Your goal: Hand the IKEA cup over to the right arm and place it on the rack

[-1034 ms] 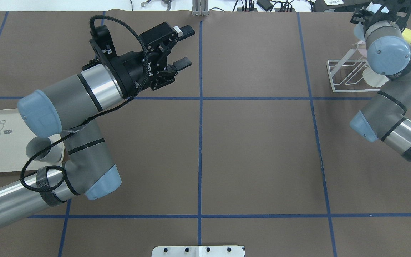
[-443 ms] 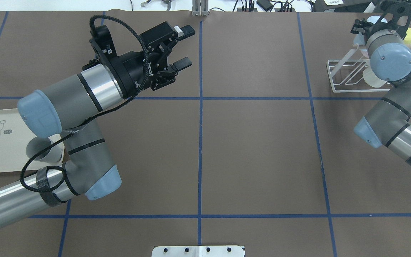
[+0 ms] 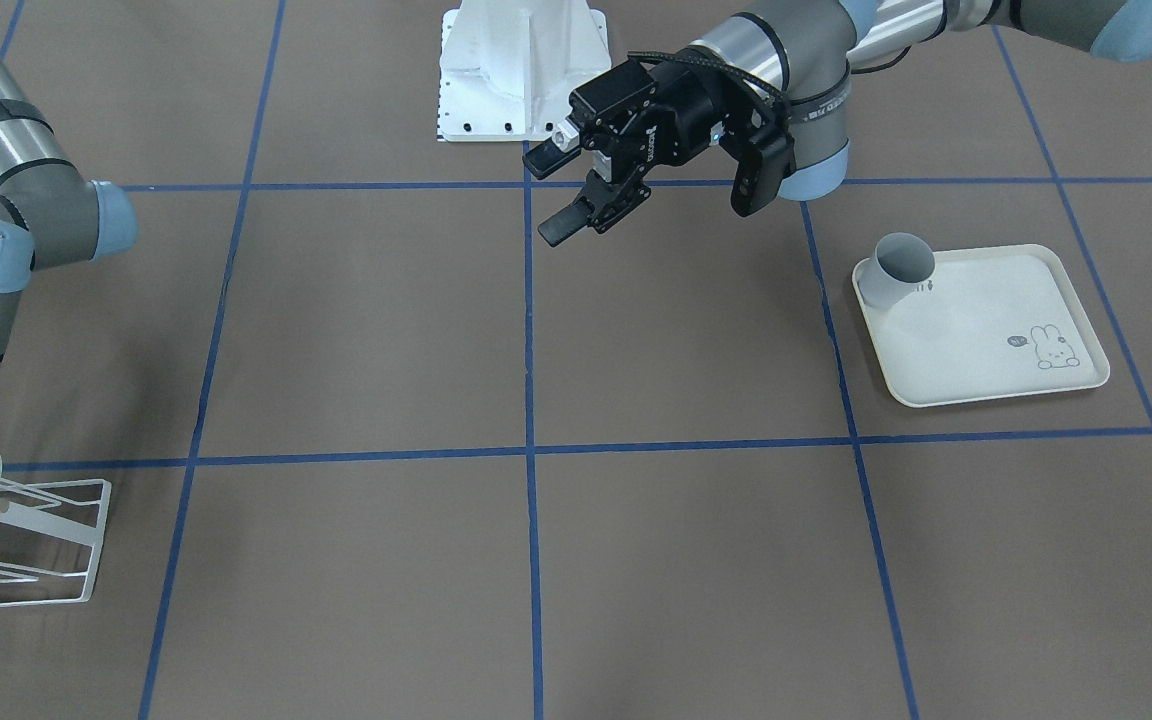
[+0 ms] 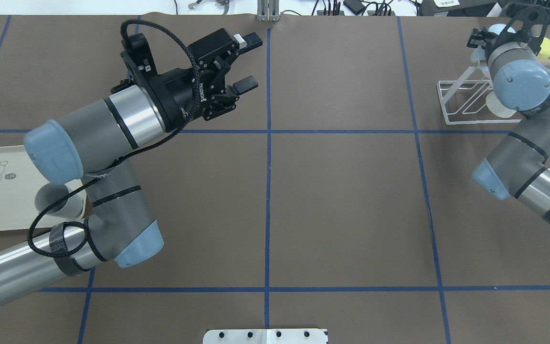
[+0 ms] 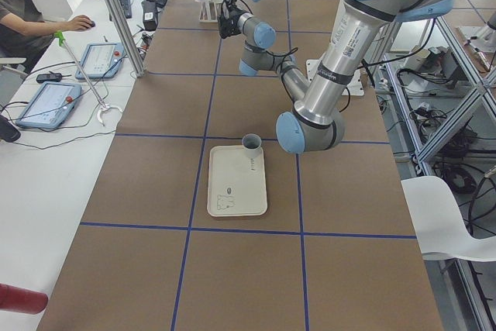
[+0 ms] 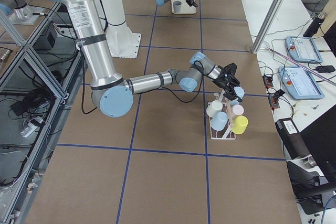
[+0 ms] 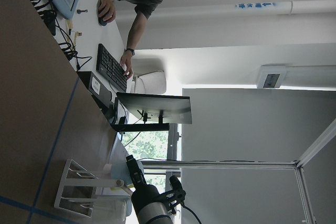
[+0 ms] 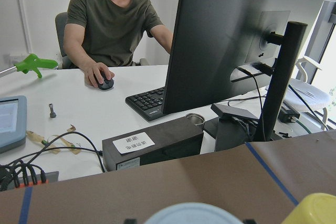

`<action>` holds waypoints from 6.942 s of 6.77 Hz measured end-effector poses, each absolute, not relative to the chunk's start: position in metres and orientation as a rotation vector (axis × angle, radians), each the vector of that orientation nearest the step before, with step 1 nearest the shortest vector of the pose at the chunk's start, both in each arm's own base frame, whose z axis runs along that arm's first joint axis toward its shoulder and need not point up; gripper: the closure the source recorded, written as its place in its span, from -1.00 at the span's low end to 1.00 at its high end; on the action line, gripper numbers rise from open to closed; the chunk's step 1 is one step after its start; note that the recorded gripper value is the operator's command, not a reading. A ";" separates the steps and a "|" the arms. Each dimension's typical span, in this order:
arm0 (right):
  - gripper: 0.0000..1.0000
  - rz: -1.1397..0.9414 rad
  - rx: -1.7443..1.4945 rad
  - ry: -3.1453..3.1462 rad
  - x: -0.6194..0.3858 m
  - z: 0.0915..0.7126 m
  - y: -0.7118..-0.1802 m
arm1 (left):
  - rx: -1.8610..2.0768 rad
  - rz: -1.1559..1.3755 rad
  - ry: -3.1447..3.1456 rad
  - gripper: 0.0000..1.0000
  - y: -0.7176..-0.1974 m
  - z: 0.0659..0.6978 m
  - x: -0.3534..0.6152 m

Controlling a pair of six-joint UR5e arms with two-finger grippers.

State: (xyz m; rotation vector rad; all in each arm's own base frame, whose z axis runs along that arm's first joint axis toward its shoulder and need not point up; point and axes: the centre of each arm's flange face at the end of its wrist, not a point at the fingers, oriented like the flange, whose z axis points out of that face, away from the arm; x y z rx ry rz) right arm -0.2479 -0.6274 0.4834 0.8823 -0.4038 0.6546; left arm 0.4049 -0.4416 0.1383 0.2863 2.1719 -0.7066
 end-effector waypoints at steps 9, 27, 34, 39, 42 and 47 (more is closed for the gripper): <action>-1.00 0.582 0.773 -0.614 -0.170 0.303 -0.570 | 0.472 -0.517 1.823 -1.00 -0.420 0.110 0.352; -1.00 0.597 0.549 -1.245 -0.300 0.200 -0.471 | 0.387 0.377 0.883 -0.80 -0.413 0.495 0.251; -1.00 0.596 0.550 -1.249 -0.300 0.198 -0.470 | 0.359 0.375 0.866 -0.24 -0.409 0.512 0.248; -1.00 0.595 0.550 -1.250 -0.300 0.198 -0.470 | 0.357 0.380 0.867 0.99 -0.408 0.512 0.251; -1.00 0.598 0.550 -1.259 -0.299 0.193 -0.470 | 0.367 0.376 0.870 1.00 -0.406 0.507 0.245; -1.00 0.631 0.534 -1.318 -0.298 0.183 -0.468 | 0.485 0.071 0.859 1.00 -0.495 0.448 0.163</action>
